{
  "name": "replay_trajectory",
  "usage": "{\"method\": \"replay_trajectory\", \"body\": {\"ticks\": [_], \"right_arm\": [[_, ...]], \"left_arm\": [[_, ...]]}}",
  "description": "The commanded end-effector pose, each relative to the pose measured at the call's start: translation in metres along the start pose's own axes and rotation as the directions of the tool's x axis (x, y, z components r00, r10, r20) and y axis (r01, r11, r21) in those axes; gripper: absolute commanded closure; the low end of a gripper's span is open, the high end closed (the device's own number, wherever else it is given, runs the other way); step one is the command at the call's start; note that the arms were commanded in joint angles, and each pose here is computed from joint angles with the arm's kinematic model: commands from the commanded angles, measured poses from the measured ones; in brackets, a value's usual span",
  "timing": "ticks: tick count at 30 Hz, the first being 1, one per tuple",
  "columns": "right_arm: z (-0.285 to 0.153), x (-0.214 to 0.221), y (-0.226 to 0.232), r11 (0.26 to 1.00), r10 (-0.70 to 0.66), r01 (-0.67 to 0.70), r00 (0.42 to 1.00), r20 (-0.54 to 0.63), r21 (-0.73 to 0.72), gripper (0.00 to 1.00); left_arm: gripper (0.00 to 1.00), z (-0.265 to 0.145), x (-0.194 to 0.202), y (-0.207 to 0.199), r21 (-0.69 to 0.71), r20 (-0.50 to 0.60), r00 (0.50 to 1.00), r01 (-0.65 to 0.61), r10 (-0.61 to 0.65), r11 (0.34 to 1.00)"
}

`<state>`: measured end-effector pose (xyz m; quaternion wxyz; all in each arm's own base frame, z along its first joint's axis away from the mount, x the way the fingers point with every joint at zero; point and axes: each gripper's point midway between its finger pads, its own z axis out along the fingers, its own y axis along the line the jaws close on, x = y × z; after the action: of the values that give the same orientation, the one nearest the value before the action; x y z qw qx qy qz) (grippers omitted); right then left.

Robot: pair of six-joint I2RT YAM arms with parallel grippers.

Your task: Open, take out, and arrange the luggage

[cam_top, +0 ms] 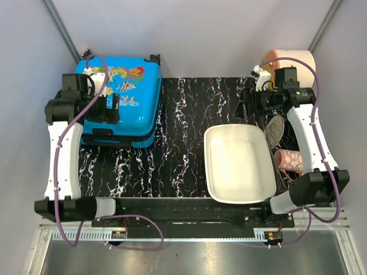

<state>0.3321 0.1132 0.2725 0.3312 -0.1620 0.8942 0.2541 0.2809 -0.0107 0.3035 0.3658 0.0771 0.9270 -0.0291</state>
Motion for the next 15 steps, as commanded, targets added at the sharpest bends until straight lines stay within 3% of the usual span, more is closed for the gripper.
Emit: {"method": "replay_trajectory", "body": {"ticks": [1, 8, 15], "right_arm": [[0.002, -0.017, 0.006, 0.999, -0.046, 0.046, 0.999, 0.027, -0.013, 0.0], [0.012, -0.013, 0.001, 0.999, -0.054, 0.054, 0.998, -0.014, -0.001, 0.0], [0.019, -0.008, -0.004, 0.998, -0.06, 0.061, 0.997, -0.044, 0.022, 0.0]], "left_arm": [[0.01, 0.014, -0.054, 0.042, -0.086, 0.095, 0.995, -0.021, 0.029, 0.996], [0.01, 0.013, -0.135, 0.126, -0.265, 0.209, 0.976, -0.009, 0.067, 0.964], [0.07, 0.053, -0.161, 0.212, -0.44, 0.229, 0.969, 0.016, 0.095, 0.898]]}}
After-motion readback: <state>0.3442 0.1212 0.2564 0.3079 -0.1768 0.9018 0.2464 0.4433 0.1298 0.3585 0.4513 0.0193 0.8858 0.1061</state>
